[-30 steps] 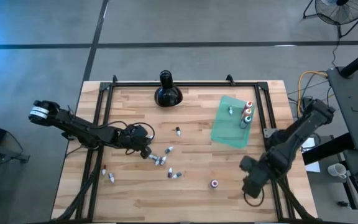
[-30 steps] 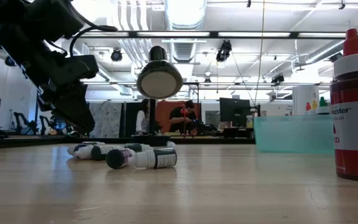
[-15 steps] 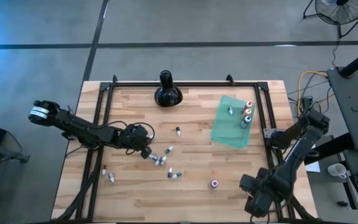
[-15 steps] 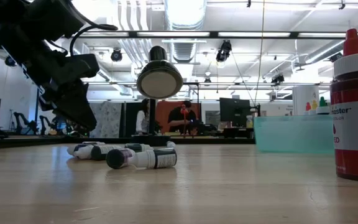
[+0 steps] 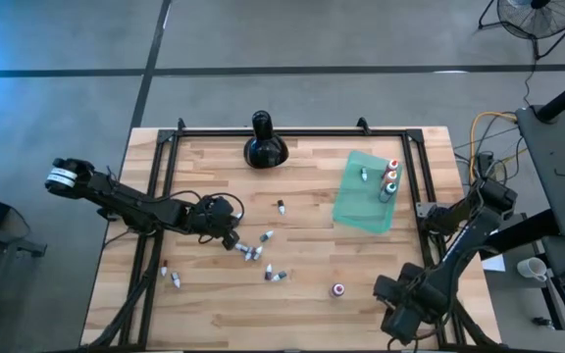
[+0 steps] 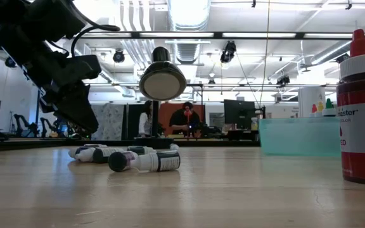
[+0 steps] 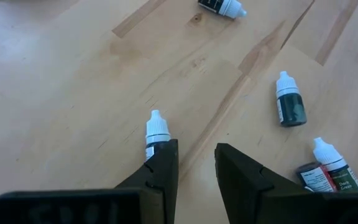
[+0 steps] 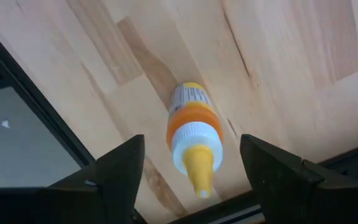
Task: Pick & Place food coloring
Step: Put the large yellow food coloring bottle into the green bin
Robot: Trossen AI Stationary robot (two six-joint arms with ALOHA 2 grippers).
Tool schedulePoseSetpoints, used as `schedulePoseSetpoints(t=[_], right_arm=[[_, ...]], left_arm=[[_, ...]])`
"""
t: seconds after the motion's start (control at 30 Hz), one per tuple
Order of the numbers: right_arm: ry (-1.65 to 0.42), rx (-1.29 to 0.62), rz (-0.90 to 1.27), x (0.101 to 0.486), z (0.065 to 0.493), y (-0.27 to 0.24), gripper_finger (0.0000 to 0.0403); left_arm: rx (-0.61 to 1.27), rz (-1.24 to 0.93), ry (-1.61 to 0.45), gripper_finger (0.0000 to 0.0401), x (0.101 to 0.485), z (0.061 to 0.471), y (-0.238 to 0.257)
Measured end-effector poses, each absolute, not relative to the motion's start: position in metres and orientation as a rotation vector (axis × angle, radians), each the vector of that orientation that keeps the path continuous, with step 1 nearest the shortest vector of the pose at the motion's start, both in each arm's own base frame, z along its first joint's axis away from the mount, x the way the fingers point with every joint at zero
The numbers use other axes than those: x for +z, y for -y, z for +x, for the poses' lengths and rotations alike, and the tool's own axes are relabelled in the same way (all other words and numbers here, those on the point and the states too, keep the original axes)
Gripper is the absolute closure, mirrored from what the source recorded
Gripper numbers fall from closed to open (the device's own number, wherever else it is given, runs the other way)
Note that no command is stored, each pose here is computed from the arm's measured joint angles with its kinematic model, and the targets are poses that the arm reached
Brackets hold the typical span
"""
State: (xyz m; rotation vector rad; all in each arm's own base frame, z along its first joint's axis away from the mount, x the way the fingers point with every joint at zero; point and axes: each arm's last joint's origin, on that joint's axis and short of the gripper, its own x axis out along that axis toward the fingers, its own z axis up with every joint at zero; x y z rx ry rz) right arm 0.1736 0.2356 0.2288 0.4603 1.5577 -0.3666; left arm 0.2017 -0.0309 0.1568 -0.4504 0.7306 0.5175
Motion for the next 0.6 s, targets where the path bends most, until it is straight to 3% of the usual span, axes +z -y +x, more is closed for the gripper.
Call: schedulePoseSetpoints(t=[0.6], right_arm=[[-1.59, -0.362, 0.468, 0.2247, 0.172, -0.2353, 0.0264]], left_arm=[[0.539, -0.442, -0.718, 0.0321, 0.1571, 0.2017, 0.0301]])
